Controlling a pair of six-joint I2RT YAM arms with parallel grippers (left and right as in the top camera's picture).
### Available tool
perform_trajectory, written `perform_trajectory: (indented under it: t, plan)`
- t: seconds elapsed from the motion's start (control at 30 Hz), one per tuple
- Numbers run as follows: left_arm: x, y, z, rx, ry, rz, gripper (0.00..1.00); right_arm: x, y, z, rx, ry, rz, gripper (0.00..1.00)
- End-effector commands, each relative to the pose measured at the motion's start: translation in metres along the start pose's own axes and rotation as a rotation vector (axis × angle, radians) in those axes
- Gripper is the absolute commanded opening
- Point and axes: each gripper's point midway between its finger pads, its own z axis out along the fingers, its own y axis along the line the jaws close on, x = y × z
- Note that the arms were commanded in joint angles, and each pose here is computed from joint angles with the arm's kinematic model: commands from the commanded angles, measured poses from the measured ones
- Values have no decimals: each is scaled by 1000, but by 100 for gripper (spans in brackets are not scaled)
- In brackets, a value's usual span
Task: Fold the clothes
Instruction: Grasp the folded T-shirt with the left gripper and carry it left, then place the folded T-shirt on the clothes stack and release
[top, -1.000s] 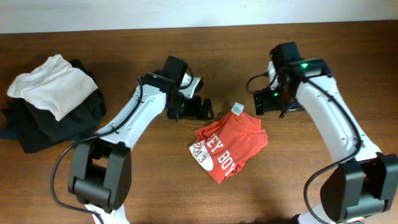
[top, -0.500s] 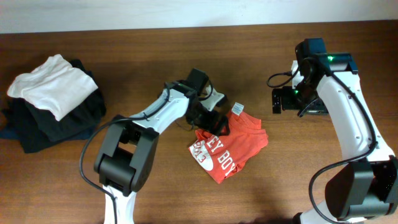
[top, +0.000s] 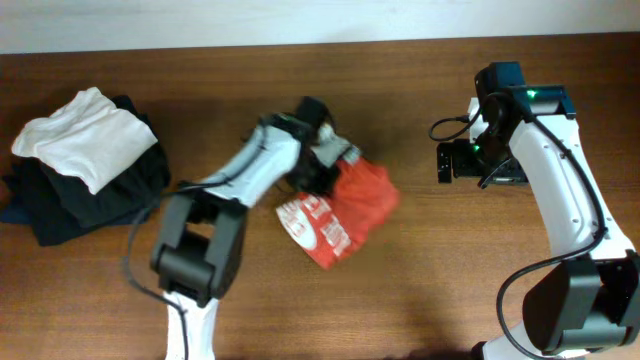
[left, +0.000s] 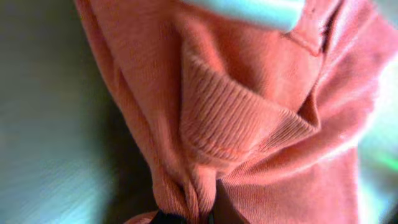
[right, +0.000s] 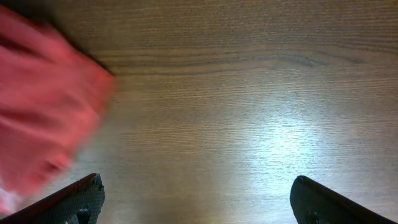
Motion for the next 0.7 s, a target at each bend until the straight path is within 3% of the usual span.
perform_trajectory:
  t: [0.0, 0.1, 0.2, 0.3, 0.5, 0.67]
  plan:
    - [-29, 59, -134, -270, -240, -89, 0, -4, -2, -8, -1, -28, 6, 99]
    - [-19, 85, -197, -399, -336, -160, 0, -4, -2, -8, -1, -28, 6, 99]
    - [14, 123, -280, -605, -455, -272, 0, -4, -2, -8, -1, -27, 6, 99]
    - [39, 149, -336, -686, -575, -365, 0, -4, -2, -8, -1, -27, 6, 99]
    - [75, 210, -389, -795, -693, -519, 0, -3, -1, -8, -1, -27, 6, 99]
    - [90, 261, -393, -792, -732, -598, 0, -3, -2, -8, -1, -25, 6, 99]
